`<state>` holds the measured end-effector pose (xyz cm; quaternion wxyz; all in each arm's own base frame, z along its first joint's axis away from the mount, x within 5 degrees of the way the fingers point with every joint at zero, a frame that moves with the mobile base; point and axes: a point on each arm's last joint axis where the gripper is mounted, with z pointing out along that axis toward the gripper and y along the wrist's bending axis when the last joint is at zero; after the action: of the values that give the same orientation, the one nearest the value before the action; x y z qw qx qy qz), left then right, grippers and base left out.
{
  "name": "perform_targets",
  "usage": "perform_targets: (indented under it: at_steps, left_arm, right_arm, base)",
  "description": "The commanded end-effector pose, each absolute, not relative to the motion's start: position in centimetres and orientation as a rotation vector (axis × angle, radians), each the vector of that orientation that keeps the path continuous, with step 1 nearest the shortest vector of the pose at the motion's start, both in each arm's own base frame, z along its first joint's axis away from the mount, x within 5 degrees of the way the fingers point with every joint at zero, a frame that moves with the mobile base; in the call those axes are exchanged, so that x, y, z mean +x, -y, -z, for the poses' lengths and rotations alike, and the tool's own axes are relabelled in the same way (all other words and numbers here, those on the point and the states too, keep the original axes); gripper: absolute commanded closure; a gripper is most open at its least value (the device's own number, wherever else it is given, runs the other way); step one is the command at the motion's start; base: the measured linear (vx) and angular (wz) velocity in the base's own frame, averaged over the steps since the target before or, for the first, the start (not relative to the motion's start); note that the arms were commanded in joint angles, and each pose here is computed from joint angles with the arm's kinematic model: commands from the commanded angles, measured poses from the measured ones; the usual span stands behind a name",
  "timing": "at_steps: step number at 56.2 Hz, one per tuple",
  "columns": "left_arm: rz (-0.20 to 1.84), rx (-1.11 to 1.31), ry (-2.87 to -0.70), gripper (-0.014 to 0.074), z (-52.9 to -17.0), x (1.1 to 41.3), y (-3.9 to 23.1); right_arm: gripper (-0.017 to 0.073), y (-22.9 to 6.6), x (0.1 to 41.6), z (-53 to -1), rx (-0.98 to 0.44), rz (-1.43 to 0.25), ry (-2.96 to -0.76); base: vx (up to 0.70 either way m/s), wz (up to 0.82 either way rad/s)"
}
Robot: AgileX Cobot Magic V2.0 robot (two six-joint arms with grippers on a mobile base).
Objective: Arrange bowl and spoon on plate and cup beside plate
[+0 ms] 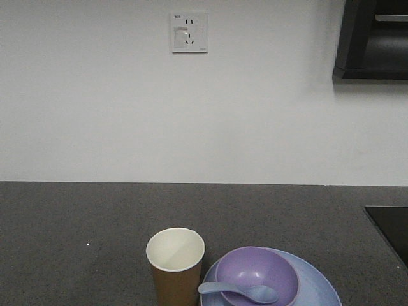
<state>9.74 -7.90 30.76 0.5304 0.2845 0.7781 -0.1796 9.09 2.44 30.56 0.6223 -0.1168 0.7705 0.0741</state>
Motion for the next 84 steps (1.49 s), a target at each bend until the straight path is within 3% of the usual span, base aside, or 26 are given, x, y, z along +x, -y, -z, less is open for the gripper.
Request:
perform_targets:
  at_steps: [1,32,44,54,67,84]
  left_arm:
    - [0.484,0.616,-1.738,0.0597,-31.9,9.5,7.8]
    - [0.478,0.623,-1.751,0.0597,-31.6,9.4,7.7]
    - [0.412,0.562,-1.548,0.0597,-31.3,9.9,7.1]
    - [0.295,0.268,-1.522,0.0597,-27.3,9.8,3.7]
    - [0.163,0.100,-1.461,0.0597,-22.3,6.8,1.1]
    - [0.074,0.075,-1.481,0.0597,-21.2,5.4,0.5]
  right_arm:
    - [0.0568,-2.2,9.2,-32.0,-0.239,-0.152,-1.683]
    - [0.0568,-2.2,9.2,-32.0,-0.239,-0.152,-1.683]
    - [0.0568,-2.2,9.2,-32.0,-0.239,-0.152,-1.683]
    - [0.0568,-2.2,9.2,-32.0,-0.239,-0.152,-1.683]
    - [0.0568,-2.2,9.2,-32.0,-0.239,-0.152,-1.683]
    - [0.0568,-2.2,9.2,-32.0,-0.240,-0.153,-1.684]
  base:
    - [0.00,0.00]
    - [0.00,0.00]
    - [0.00,0.00]
    - [0.00,0.00]
    - [0.00,0.00]
    - [0.00,0.00]
